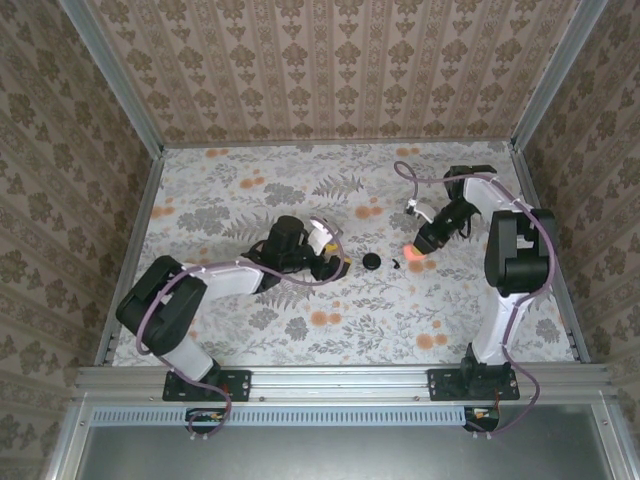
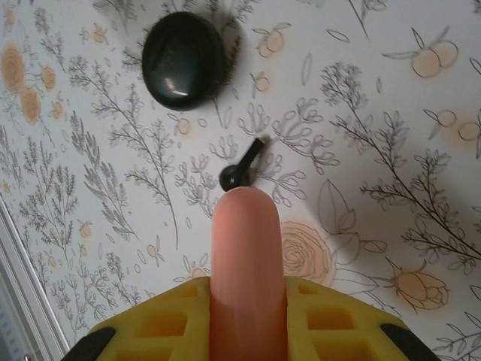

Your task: Insert the wireless bluetooth earbuds into the charging case

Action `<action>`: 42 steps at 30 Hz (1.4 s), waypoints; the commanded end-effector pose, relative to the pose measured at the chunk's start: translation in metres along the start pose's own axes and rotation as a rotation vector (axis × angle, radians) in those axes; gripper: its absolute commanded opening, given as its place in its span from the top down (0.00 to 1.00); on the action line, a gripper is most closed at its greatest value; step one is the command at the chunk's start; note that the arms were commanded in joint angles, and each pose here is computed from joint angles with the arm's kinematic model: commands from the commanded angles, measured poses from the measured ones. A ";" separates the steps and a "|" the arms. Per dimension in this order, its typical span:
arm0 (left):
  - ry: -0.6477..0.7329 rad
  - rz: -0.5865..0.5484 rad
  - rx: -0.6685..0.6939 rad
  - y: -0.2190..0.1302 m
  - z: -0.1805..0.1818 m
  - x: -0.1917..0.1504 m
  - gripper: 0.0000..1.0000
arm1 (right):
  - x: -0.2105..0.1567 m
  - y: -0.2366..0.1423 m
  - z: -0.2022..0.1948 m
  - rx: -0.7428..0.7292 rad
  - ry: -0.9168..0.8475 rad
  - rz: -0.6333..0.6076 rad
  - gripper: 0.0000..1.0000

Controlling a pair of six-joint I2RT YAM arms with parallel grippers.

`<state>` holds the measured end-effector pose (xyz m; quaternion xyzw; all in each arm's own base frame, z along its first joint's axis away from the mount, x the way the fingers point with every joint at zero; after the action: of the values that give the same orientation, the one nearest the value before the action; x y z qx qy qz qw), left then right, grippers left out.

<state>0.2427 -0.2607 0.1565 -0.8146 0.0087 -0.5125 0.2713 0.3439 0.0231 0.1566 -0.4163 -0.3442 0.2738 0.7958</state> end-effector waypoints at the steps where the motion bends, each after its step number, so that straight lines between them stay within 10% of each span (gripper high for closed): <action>1: 0.013 0.017 -0.044 0.008 -0.002 0.007 0.33 | -0.004 -0.001 -0.007 0.031 0.050 0.049 0.84; 42: 0.050 0.039 -0.122 0.034 0.002 0.022 0.35 | -0.004 0.002 -0.048 0.007 0.104 0.068 0.71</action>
<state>0.2631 -0.2889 0.1526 -0.8205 0.0495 -0.5136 0.2463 0.3699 0.0032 0.1306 -0.4304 -0.2799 0.2922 0.8069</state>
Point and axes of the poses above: each hand's point on the last joint's axis, 136 mm out from that joint toward the fingers, its own y axis out along the fingers, its own z axis along the line the jaws close on, x = y × z, the point moved 10 cm from there along -y, back along the fingers, and after that the axes turned 7 degrees about -y, right-handed, at the moved point
